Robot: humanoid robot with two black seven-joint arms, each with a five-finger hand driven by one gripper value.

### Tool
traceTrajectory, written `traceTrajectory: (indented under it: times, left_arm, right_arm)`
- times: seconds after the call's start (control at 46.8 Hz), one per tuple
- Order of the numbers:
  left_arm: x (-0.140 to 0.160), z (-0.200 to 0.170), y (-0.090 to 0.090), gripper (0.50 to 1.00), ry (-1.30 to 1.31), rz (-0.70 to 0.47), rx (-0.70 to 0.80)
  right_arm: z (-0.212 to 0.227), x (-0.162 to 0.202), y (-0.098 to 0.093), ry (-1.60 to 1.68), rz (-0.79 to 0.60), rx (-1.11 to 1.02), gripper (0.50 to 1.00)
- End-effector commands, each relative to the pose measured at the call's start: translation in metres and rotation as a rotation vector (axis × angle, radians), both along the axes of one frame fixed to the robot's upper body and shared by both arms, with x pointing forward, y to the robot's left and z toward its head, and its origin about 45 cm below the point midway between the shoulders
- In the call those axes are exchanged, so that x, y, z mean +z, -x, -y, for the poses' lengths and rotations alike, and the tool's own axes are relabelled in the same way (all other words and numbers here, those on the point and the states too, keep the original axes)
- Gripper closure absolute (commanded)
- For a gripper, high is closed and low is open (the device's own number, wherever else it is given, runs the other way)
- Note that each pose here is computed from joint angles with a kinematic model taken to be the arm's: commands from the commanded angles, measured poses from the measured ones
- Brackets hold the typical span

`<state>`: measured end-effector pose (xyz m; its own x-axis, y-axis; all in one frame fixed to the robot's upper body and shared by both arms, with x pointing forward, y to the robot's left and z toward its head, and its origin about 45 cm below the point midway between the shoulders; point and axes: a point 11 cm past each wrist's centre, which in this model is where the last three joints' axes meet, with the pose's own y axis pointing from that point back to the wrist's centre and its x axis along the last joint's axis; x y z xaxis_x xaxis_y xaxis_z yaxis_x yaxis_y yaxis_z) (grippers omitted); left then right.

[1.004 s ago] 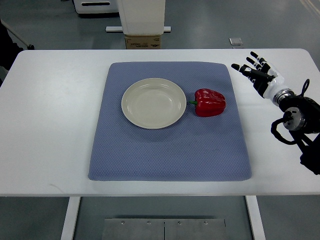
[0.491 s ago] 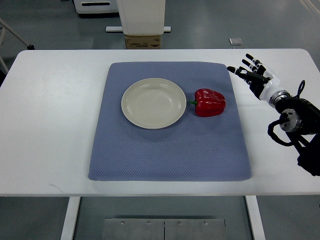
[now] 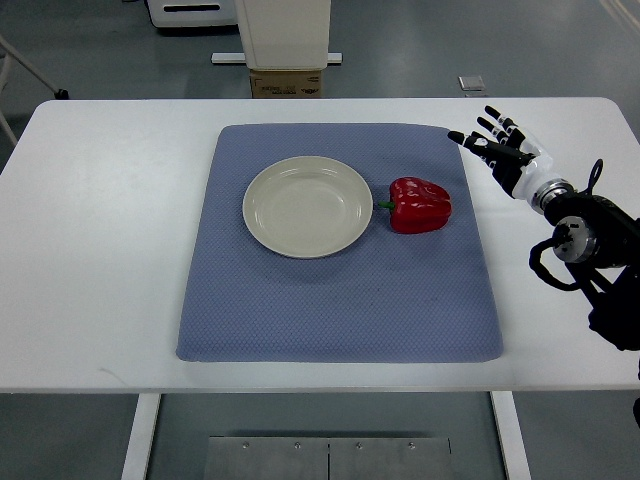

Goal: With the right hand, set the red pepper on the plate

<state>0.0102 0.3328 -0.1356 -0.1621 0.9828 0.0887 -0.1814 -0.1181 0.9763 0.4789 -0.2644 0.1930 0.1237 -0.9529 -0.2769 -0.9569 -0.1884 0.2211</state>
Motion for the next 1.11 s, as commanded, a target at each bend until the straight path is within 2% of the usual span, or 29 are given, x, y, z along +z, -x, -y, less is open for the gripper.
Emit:
traceTrajectory:
  times: [0.0,1.089]
  left_arm:
    - [0.0,0.0,0.0,0.5,0.0,0.0,-0.001]
    - [0.0,0.0,0.0,0.5,0.0,0.0,-0.001]
  right_arm:
    - [0.0,0.0,0.0,0.0,-0.001,0.001,0.5]
    - [0.005,0.027,-0.013,0.014,0.055,-0.001,0.5]
